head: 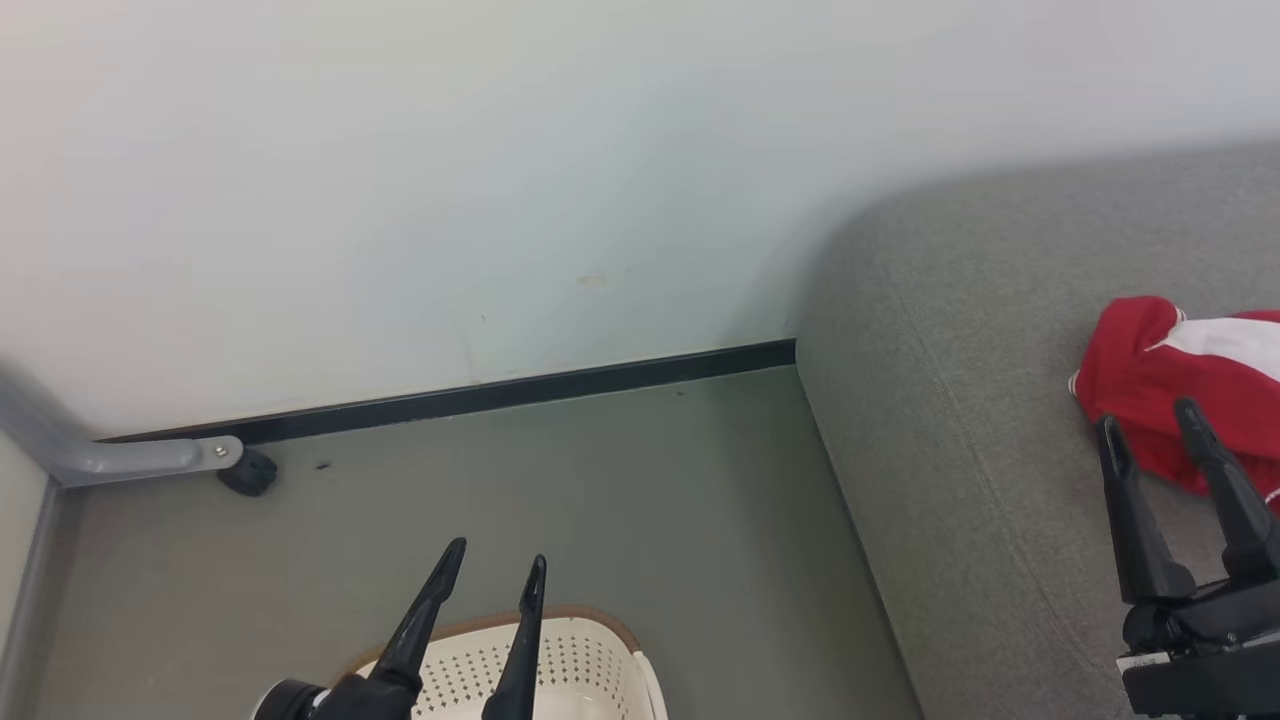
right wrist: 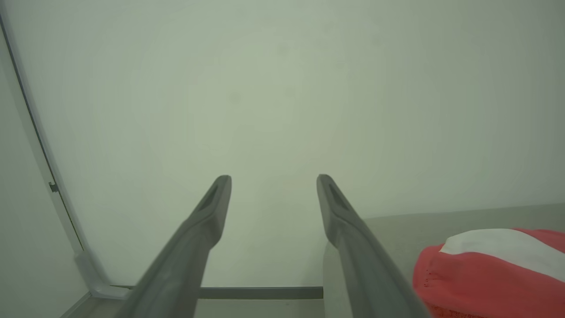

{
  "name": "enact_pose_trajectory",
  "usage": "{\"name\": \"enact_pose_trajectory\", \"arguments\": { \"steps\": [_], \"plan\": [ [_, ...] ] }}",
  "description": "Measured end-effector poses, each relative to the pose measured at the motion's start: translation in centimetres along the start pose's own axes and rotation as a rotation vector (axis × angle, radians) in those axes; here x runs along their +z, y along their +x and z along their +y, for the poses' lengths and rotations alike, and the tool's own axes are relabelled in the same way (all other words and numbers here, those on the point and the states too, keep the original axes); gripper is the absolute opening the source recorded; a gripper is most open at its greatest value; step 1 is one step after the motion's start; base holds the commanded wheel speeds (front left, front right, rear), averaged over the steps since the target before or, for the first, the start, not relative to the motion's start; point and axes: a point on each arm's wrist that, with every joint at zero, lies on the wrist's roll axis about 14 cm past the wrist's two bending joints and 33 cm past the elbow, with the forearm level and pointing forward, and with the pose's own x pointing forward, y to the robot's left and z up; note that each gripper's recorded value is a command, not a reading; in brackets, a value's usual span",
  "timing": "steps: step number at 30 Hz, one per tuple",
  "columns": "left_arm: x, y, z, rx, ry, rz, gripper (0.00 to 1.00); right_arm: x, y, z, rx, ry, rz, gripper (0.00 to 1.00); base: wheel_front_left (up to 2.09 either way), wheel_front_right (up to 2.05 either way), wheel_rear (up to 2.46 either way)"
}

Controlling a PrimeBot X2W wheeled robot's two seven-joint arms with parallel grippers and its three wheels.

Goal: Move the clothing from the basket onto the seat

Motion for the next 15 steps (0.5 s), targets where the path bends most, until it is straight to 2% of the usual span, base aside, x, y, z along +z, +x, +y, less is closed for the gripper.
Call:
{"name": "enact_pose_trajectory", "arguments": {
  "steps": [15],
  "plan": [
    [2.5,-5.9,7.3,0.331,0.059,-0.053,1.0,-3.6,0.9,5.4,0.113,0.091,0.024,1.0,0.0,0.0,0.0]
  ]
}}
